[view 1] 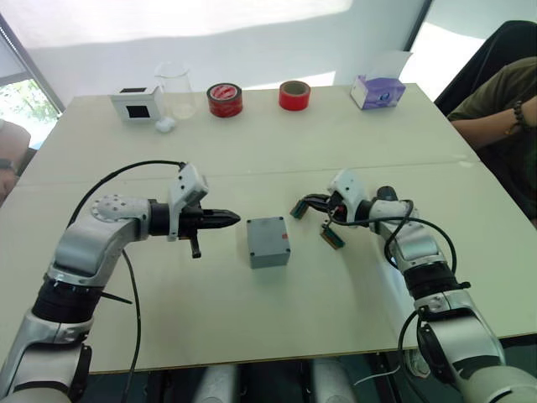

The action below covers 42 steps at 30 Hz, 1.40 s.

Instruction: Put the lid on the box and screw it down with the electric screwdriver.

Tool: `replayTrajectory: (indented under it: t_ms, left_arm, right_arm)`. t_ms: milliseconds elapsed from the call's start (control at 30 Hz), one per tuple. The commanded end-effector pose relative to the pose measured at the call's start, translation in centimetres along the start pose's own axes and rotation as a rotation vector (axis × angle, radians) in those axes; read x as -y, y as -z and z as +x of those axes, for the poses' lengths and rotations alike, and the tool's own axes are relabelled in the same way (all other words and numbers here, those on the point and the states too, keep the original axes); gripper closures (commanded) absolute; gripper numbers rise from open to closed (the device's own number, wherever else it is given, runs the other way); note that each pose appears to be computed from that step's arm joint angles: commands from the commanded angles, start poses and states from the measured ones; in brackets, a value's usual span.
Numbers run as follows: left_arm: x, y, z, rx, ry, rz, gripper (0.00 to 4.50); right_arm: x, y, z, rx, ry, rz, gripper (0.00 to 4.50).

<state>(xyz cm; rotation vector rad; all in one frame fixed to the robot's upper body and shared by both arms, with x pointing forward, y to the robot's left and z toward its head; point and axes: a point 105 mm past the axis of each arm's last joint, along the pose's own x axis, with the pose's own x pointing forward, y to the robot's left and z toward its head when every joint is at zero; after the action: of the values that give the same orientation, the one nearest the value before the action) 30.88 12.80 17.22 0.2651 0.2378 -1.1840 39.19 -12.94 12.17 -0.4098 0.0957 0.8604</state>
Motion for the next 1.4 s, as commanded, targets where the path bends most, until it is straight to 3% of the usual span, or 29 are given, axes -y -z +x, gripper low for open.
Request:
replayTrajectory:
  t_ms: [33, 200, 433, 567, 700, 800, 933, 1400]
  left_arm:
    - [0.3, -0.7, 0.0, 0.015, 0.007, 0.037, 4.50]
    - [0.4, -0.6, -0.1, 0.010, 0.007, 0.034, 4.50]
    - [0.6, -1.0, -0.7, 0.024, 0.012, 0.011, 4.50]
    - [1.3, -1.7, -1.5, 0.028, 0.034, 0.007, 4.50]
    - [2.0, -2.0, -1.9, 0.019, 0.053, 0.006, 4.50]
    - [2.5, -1.4, -2.2, -0.002, 0.062, -0.002, 4.50]
    - [2.4, -0.9, -2.2, -0.011, 0.048, -0.013, 4.50]
    - [2.0, -1.1, -2.1, -0.006, 0.029, -0.014, 4.50]
  right_arm:
    - [0.6, -0.6, -0.5, 0.022, 0.014, -0.046, 4.46]
    - [0.9, -0.9, -0.7, 0.064, 0.034, 0.019, 4.46]
    - [1.7, -4.5, -2.0, 0.195, 0.079, 0.046, 4.46]
    - [-0.5, -7.2, -3.1, 0.265, 0.010, 0.049, 4.46]
    - [-3.4, -7.8, -3.3, 0.260, -0.055, 0.045, 4.46]
    - [-6.2, -7.6, -2.9, 0.250, -0.109, 0.061, 4.46]
    - [-7.6, -6.7, -2.2, 0.222, -0.126, 0.088, 4.46]
    - [-7.4, -5.2, -1.4, 0.171, -0.106, 0.080, 4.46]
